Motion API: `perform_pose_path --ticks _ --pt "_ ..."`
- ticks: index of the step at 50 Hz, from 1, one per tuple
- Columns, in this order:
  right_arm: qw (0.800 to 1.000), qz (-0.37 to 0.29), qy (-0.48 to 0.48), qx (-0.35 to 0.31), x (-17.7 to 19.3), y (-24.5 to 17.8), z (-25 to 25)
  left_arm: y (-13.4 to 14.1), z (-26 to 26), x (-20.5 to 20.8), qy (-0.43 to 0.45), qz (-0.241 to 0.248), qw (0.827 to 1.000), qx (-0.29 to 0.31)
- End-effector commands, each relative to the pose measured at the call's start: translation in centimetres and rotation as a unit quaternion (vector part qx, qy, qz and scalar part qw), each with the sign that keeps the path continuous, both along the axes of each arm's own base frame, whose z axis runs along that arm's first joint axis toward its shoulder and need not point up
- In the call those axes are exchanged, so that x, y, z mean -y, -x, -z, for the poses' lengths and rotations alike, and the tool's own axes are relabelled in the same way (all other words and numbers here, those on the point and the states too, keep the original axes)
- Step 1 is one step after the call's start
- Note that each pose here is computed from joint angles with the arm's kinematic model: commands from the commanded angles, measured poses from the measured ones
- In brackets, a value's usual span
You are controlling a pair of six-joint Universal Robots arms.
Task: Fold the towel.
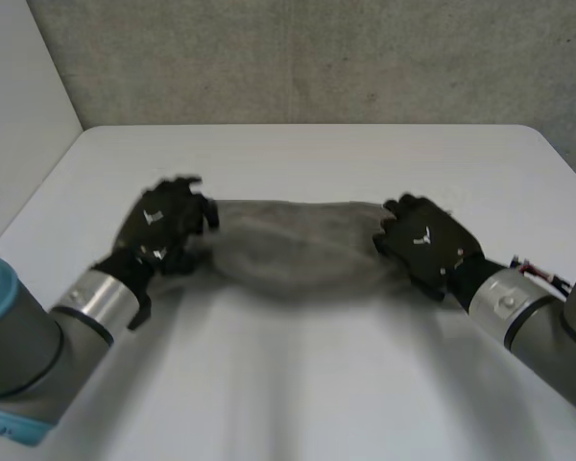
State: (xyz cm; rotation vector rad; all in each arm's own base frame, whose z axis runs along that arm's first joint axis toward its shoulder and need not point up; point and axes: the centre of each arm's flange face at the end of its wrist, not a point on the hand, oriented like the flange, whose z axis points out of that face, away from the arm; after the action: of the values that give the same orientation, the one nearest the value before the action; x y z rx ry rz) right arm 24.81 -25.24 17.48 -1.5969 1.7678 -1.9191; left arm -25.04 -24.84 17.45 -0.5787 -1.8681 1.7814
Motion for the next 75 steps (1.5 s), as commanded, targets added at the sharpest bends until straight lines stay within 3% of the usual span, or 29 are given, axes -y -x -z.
perform_pose_path --ticks 1,10,19,25,31,41,48,54,59,68,71,75 --pt "0.998 0.051 -0.032 0.000 0.3 0.6 1.3 0.8 0.6 -0.5 -0.042 0.007 0.999 0.015" --pt "0.991 0.083 -0.086 0.059 0.4 0.6 1.1 0.6 0.2 0.0 -0.036 -0.003 0.999 0.013" --pt "0.969 0.123 -0.179 0.115 0.3 0.9 0.5 0.5 0.9 -0.6 -0.059 0.005 0.998 0.025" --pt "0.956 0.135 -0.239 0.103 -0.1 1.3 0.0 0.5 1.5 -2.5 -0.110 0.049 0.990 0.077" --pt "0.954 0.141 -0.247 0.091 -0.2 1.5 0.0 1.0 0.7 -2.4 -0.087 0.097 0.983 0.126" --pt "0.954 0.141 -0.251 0.087 -0.4 1.6 0.5 1.4 3.1 -0.3 -0.096 0.105 0.975 0.173" --pt "0.961 0.139 -0.222 0.091 0.3 1.6 1.0 1.3 3.8 -0.7 -0.120 0.114 0.968 0.189" --pt "0.964 0.150 -0.214 0.057 1.0 2.0 2.5 1.2 4.0 -1.3 -0.139 0.123 0.962 0.200" --pt "0.960 0.207 -0.188 0.022 2.1 3.6 2.3 1.1 3.8 -1.9 -0.143 0.131 0.958 0.211" --pt "0.944 0.208 -0.255 -0.020 1.5 4.0 2.7 0.0 2.3 -3.4 -0.166 0.139 0.946 0.240" --pt "0.939 0.211 -0.271 -0.026 1.4 4.7 1.9 -0.7 1.7 -3.8 -0.174 0.131 0.946 0.239" --pt "0.950 0.195 -0.245 -0.023 0.6 5.6 -1.6 -1.5 1.3 -4.2 -0.176 0.118 0.948 0.237"
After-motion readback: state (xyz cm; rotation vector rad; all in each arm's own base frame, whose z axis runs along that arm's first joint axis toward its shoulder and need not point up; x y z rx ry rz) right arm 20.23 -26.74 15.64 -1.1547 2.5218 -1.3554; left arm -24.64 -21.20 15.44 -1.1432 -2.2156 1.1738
